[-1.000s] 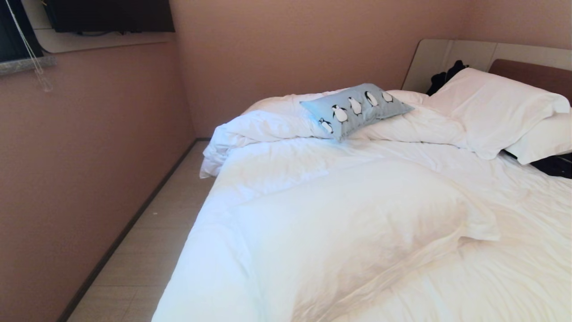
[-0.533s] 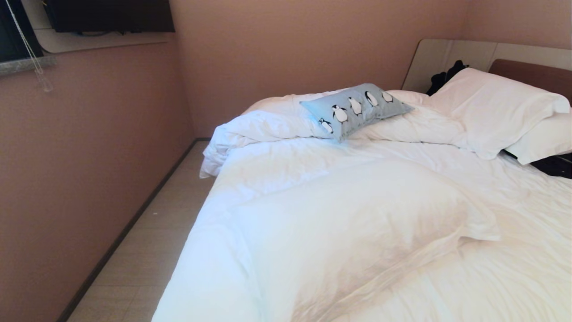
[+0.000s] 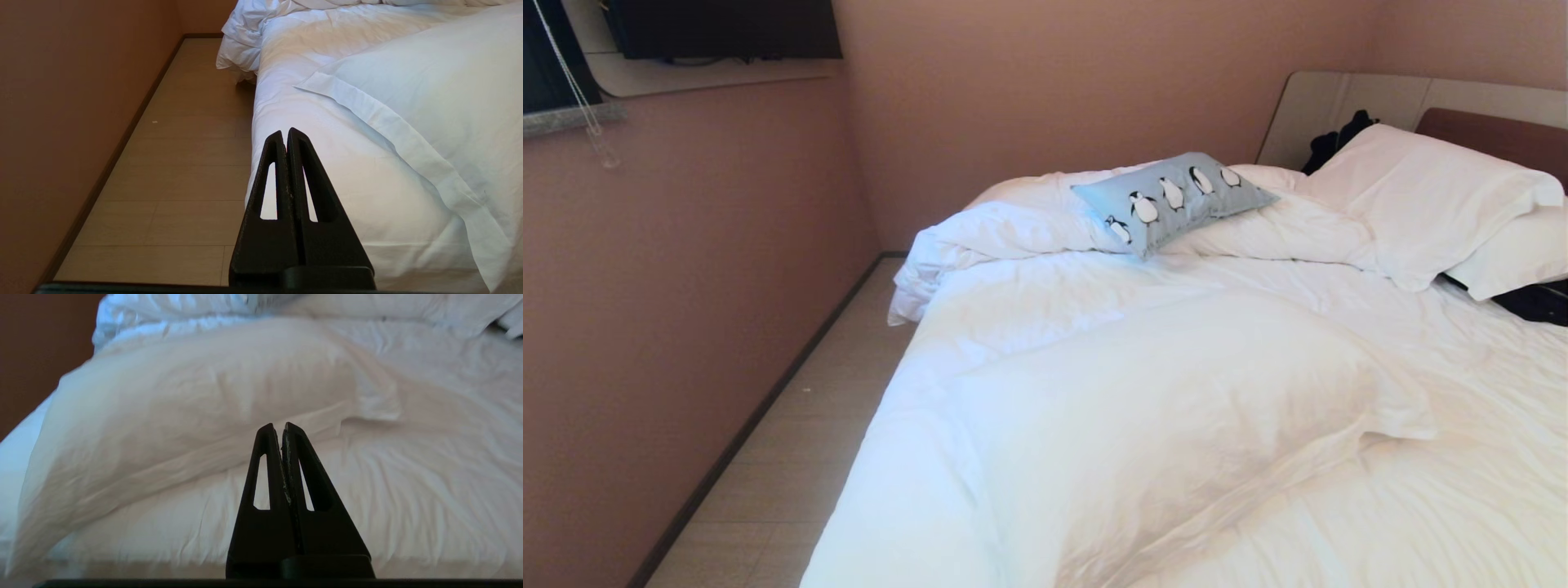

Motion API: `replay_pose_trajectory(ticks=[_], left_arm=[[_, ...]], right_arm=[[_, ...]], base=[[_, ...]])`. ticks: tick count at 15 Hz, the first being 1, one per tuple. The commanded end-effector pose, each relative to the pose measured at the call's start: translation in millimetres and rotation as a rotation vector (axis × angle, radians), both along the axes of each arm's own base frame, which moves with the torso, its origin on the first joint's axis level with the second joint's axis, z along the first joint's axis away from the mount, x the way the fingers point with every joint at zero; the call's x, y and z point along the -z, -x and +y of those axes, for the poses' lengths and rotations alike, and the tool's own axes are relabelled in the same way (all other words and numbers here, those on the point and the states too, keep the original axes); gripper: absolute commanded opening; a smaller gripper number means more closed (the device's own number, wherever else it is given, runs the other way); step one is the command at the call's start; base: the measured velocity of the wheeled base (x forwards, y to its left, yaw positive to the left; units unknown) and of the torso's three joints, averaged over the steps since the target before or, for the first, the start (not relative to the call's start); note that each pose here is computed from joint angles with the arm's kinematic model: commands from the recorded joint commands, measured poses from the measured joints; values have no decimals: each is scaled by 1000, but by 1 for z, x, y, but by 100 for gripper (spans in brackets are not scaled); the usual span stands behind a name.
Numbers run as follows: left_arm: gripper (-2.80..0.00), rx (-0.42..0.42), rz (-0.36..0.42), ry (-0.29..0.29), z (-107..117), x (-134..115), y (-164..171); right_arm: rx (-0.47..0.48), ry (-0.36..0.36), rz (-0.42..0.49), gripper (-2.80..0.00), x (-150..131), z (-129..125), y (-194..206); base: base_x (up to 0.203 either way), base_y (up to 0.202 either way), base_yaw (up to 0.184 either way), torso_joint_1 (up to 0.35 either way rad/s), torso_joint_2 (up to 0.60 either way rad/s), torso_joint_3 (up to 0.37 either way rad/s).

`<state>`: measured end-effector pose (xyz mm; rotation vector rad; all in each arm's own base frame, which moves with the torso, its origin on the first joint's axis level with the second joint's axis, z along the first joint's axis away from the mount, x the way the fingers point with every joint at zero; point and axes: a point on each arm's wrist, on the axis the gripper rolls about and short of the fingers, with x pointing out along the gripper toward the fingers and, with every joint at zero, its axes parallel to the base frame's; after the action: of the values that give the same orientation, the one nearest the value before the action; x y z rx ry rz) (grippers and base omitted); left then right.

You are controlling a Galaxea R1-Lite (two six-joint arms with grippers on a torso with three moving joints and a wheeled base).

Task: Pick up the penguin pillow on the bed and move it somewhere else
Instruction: Pick up the pillow

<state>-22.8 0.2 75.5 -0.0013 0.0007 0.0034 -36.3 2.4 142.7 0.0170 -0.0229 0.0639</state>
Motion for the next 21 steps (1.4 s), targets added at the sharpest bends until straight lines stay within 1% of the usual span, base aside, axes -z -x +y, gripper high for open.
replay_pose_trajectory(ticks=[1,2,5,10,11,13,15,16,18,19,21], left_arm=[[-280,-1,0,0,0,0,0],[-280,0,1,0,0,0,0],[-280,-1,0,0,0,0,0],[-280,-1,1,0,0,0,0],[-280,-1,-1,0,0,0,0],[-280,-1,1,0,0,0,0],[-280,-1,0,0,0,0,0],[-280,-1,0,0,0,0,0],[-280,0,1,0,0,0,0],[-280,0,1,0,0,0,0],[-280,-1,-1,0,0,0,0]], right_arm=[[-18,-12,160,-280,-9,0,-20],[-28,-25,195,-280,-15,0,-31],[-48,-98,286,-280,-32,0,-72],[-77,-255,448,-280,-46,1,-152],[-76,-278,464,-280,-48,1,-168],[-95,-337,457,-280,-59,1,-197],[-165,-405,462,-280,-68,2,-218],[-190,-425,475,-280,-70,3,-228],[-209,-438,492,-280,-71,3,-248],[-230,-424,486,-280,-74,6,-254],[-283,-336,461,-280,-80,14,-259]], base=[[0,0,0,0,0,0],[0,0,0,0,0,0],[0,0,0,0,0,0],[0,0,0,0,0,0],[0,0,0,0,0,0],[0,0,0,0,0,0],[0,0,0,0,0,0],[0,0,0,0,0,0],[0,0,0,0,0,0],[0,0,0,0,0,0],[0,0,0,0,0,0]])
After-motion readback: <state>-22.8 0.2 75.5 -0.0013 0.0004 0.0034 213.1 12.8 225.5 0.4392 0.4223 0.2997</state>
